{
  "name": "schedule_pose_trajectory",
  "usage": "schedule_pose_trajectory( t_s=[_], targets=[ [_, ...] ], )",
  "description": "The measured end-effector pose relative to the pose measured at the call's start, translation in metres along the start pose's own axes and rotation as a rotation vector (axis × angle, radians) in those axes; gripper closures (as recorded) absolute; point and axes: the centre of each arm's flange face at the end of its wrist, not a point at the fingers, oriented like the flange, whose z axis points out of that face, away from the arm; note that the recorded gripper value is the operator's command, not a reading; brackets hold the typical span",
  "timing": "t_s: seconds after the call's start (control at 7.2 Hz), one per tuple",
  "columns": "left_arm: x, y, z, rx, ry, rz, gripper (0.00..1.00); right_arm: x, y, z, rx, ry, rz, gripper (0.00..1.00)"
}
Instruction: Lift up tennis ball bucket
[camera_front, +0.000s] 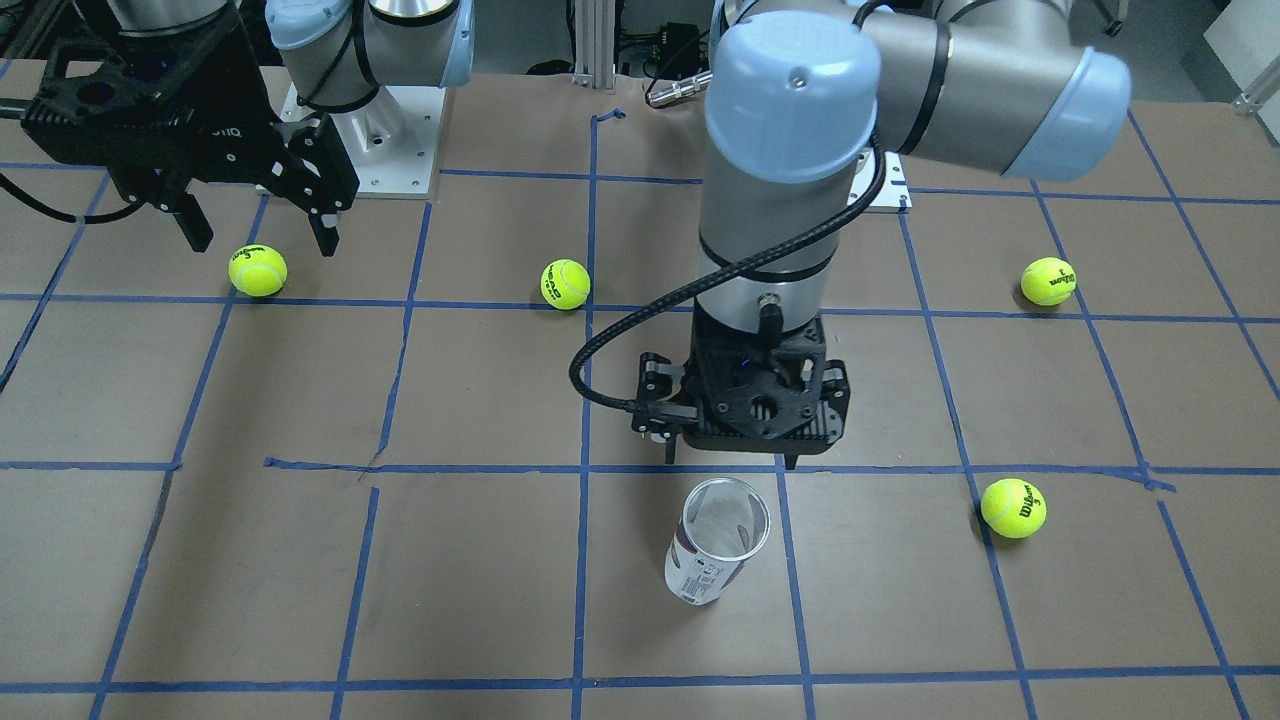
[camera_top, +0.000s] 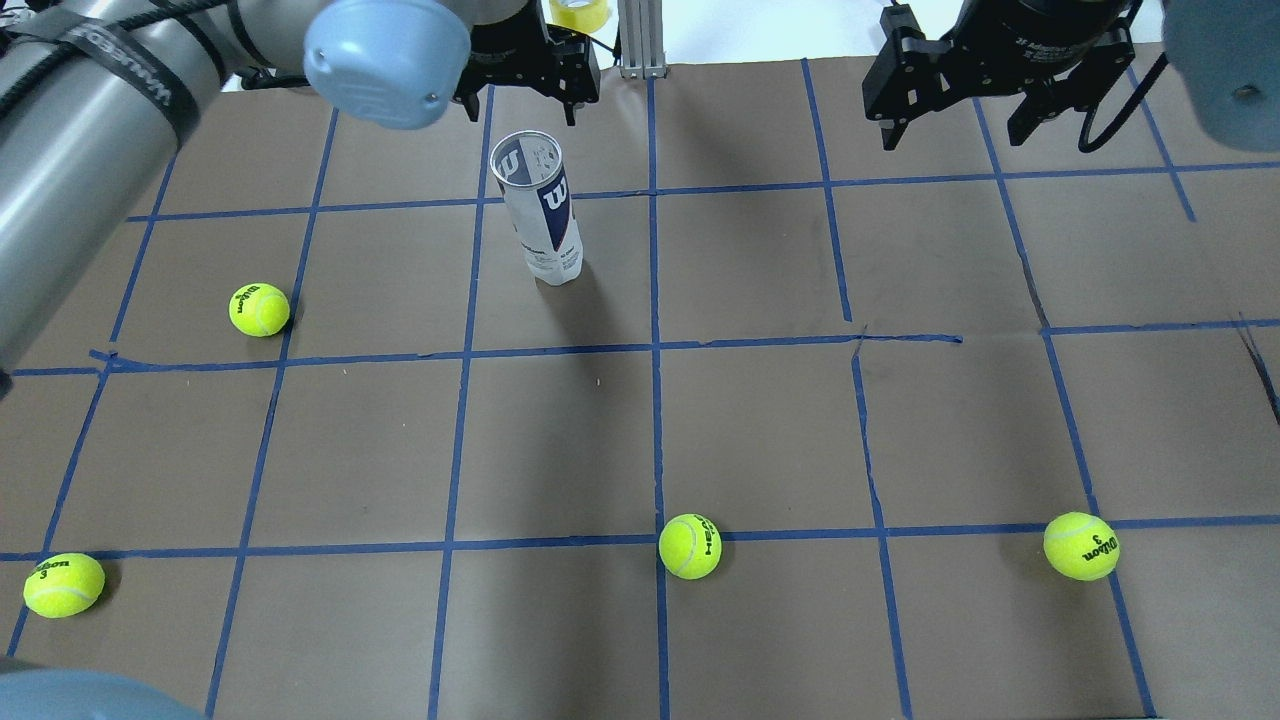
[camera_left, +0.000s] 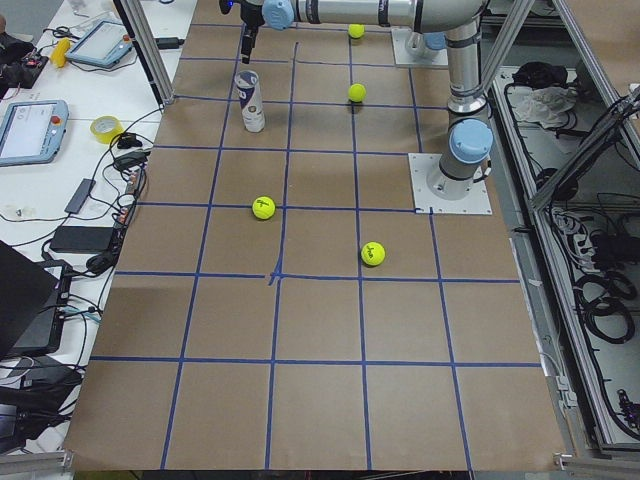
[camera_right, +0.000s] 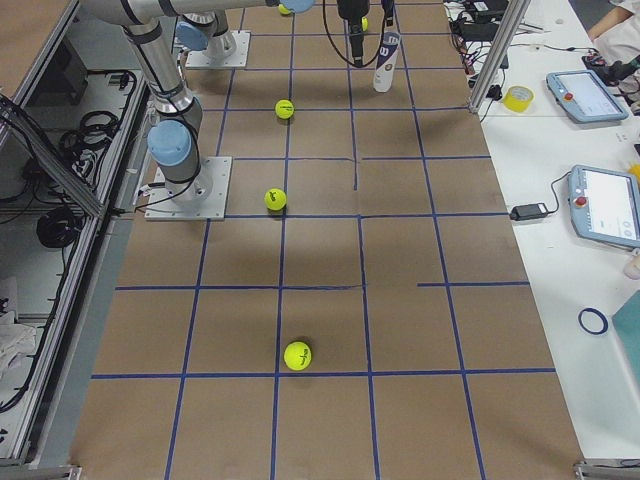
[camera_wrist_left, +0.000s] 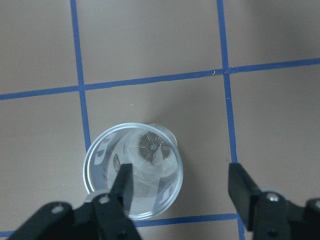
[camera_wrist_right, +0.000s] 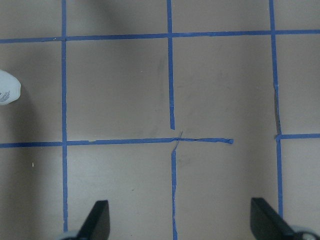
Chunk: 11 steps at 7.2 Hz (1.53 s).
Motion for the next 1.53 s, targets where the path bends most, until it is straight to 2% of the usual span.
schedule_pose_trajectory(
  t_s=[0.28,0.56,0.69,0.97,1.11,1.25,1.53],
  targets=[
    [-0.070,0.007,-0.034,-0.058,0.008,-0.030,0.00,0.000,0.000,0.000,0.000,0.000,0.000,0.00],
    [-0.143,0.029,-0.057,-0.119,0.007,-0.002,0.00,0.000,0.001,-0.001,0.001,-0.002,0.000,0.00],
    [-0.171,0.046,-0.064,-0.148,0.009,-0.004,0.00,-0.003,-0.002,-0.005,0.015,-0.020,-0.002,0.00],
    [-0.186,0.075,-0.062,-0.178,0.013,-0.021,0.00,-0.013,-0.023,-0.017,0.048,-0.081,-0.009,0.00],
    [-0.186,0.084,-0.063,-0.174,0.013,-0.029,0.00,-0.013,-0.032,-0.022,0.061,-0.079,-0.013,0.00],
    [-0.184,0.089,-0.068,-0.165,0.012,-0.030,0.00,-0.010,-0.036,-0.023,0.067,-0.051,-0.016,0.00],
    [-0.181,0.093,-0.071,-0.158,0.015,-0.027,0.00,-0.003,-0.036,-0.004,0.040,-0.002,-0.013,0.00]
  ],
)
